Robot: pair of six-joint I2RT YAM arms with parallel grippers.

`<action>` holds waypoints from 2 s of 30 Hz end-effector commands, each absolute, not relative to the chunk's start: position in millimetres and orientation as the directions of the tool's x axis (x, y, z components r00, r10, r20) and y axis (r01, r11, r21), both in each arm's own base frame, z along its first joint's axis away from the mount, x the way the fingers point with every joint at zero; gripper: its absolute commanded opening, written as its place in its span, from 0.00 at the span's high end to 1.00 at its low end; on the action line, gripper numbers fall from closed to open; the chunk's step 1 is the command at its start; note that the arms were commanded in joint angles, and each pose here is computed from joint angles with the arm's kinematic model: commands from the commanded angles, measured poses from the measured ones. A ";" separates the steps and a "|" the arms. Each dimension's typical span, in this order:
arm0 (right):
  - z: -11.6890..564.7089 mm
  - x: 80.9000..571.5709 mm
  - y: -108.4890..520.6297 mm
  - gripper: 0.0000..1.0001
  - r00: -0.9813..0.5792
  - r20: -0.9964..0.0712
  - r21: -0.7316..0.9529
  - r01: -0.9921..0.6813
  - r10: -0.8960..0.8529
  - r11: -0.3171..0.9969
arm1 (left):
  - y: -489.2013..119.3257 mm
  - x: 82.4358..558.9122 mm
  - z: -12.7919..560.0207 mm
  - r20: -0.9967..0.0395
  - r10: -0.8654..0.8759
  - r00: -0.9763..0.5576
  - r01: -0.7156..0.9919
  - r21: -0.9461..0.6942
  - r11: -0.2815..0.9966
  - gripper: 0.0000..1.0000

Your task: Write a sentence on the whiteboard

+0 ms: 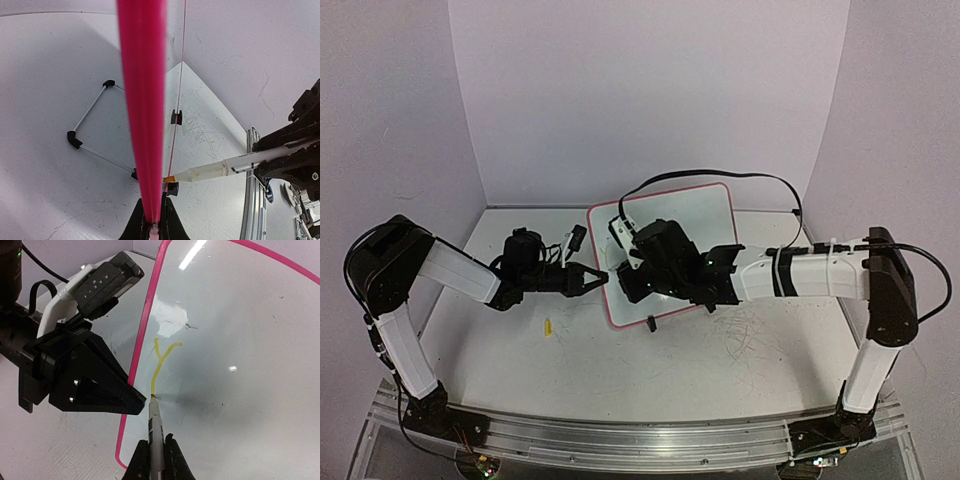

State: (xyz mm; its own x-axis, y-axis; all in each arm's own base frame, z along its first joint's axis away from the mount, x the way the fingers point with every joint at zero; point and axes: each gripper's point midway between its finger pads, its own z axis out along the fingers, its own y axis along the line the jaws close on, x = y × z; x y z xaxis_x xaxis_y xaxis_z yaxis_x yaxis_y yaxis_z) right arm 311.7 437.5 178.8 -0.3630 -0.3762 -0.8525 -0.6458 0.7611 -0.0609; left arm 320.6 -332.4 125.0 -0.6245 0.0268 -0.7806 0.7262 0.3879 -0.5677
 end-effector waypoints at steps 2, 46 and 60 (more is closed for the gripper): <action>194.5 312.0 433.4 1.00 -0.364 -0.867 -0.039 -0.634 -0.342 0.773 | -339.0 317.7 129.9 -0.803 0.056 -0.594 0.751 -0.528 0.396 1.00; 222.2 334.4 438.9 1.00 -0.313 -0.908 -0.020 -0.631 -0.278 0.775 | -341.8 318.4 129.4 -0.805 0.070 -0.589 0.757 -0.519 0.398 1.00; 213.8 329.5 431.7 1.00 -0.334 -0.899 -0.012 -0.628 -0.284 0.778 | -341.6 318.2 127.5 -0.802 0.074 -0.593 0.755 -0.521 0.399 1.00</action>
